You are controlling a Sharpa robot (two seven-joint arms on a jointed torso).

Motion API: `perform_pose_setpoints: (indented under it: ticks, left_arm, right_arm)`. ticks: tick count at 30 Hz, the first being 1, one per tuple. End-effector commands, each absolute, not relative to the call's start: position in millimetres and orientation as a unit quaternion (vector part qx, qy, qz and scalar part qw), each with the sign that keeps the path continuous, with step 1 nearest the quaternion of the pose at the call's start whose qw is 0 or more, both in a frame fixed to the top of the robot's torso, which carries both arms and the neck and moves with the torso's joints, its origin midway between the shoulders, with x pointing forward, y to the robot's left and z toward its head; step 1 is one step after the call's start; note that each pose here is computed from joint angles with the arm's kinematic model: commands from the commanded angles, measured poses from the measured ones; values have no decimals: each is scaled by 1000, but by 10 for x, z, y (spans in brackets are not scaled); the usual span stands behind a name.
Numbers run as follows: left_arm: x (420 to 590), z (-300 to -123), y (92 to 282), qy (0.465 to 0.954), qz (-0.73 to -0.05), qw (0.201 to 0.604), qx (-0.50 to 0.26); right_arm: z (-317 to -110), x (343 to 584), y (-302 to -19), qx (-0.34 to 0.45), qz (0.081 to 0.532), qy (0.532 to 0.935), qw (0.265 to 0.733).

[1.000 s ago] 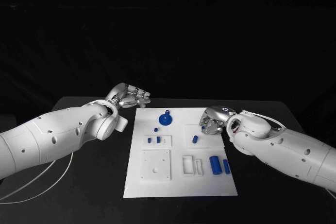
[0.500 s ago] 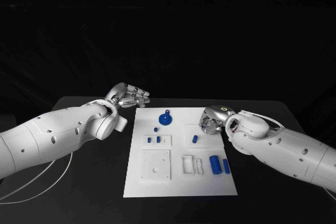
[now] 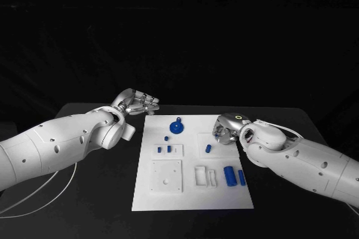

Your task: Assemble the parts on the task board

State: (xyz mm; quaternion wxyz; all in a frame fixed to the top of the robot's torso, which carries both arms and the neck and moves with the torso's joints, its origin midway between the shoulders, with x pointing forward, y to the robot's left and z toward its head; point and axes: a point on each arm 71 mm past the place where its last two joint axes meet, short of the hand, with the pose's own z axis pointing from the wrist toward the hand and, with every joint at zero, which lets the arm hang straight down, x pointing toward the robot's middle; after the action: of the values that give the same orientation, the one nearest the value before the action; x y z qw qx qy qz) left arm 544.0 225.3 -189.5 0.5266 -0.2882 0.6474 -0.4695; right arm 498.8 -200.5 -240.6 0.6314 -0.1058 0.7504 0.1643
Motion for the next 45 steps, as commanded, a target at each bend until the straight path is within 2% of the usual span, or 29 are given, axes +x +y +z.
perform_pose_setpoints:
  ticks: [1, 6, 17, 25, 32, 45]
  left_arm:
    - [5442, -1890, 2247, 647, -475, 522, -288]
    - [5457, -1893, 2273, 647, -472, 524, -289]
    - [5496, -1899, 2334, 645, -465, 532, -293]
    - [5509, -1897, 2305, 641, -465, 535, -293]
    - [5514, -1892, 2220, 637, -469, 538, -291]
    - [5500, -1928, 2029, 636, -477, 533, -291]
  right_arm:
    - [-2371, 4977, -2005, -101, 164, 737, 647]
    - [-2278, 4959, -2012, -89, 181, 729, 654]
    - [-1890, 4943, -2010, -66, 216, 694, 683]
    - [-1766, 4801, -1770, -71, 262, 679, 682]
    - [-1794, 4580, -1471, -95, 294, 666, 679]
    - [-2185, 4213, -960, -143, 313, 671, 657]
